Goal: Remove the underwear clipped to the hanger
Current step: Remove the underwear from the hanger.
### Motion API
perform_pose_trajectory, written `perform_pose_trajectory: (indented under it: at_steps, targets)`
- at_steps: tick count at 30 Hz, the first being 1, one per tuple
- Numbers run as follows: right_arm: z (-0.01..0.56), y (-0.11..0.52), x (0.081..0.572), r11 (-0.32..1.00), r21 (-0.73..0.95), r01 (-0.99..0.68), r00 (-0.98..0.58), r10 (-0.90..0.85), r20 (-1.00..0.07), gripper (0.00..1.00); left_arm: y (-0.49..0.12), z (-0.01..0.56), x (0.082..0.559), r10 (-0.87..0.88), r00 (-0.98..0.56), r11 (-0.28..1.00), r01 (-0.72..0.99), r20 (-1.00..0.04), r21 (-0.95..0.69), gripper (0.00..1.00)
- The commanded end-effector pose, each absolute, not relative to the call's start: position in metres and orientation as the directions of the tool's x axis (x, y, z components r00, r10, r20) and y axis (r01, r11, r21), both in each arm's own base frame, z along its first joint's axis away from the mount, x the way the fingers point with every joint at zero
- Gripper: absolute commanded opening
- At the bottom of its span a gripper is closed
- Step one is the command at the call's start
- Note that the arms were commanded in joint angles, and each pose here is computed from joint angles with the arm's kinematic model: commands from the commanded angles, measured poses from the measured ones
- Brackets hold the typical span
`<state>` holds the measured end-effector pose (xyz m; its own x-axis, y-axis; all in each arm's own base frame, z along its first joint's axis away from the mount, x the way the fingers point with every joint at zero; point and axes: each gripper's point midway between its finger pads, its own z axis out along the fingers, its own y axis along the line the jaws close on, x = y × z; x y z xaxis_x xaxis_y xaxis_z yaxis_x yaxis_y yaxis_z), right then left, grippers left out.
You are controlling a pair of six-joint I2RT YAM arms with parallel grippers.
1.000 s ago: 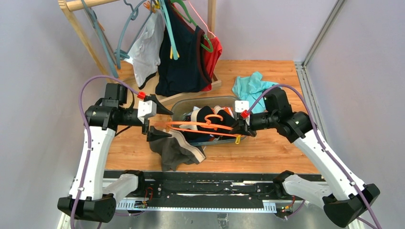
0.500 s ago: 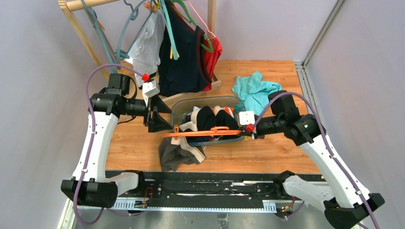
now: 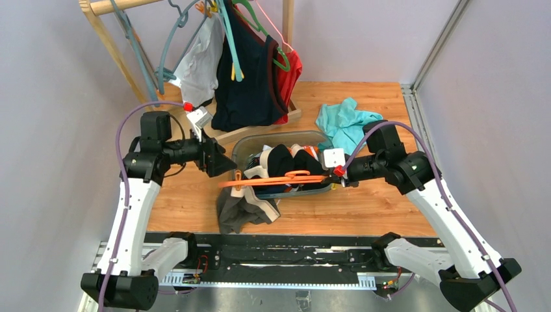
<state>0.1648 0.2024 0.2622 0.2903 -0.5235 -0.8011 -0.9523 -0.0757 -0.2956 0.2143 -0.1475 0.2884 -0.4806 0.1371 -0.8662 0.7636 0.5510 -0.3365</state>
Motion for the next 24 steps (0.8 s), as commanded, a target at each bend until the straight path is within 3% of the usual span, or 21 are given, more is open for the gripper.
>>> perform_pose_trajectory:
  at_steps: [1, 13, 24]
  targets:
    - [0.284, 0.208, 0.166, -0.075, -0.335, -0.939, 0.33, -0.465, -0.821, 0.01, -0.151, 0.277, 0.221, 0.068, -0.567, 0.557, 0.704, -0.821, -0.441, 0.87]
    - [0.281, 0.209, 0.163, -0.073, -0.321, -0.944, 0.318, -0.458, -0.83, 0.01, -0.162, 0.248, 0.208, 0.05, -0.693, 0.472, 0.651, -0.719, -0.595, 0.83]
    - [0.279, 0.21, 0.164, -0.071, -0.313, -0.947, 0.31, -0.456, -0.834, 0.01, -0.166, 0.243, 0.199, 0.057, -0.702, 0.422, 0.661, -0.71, -0.62, 0.76]
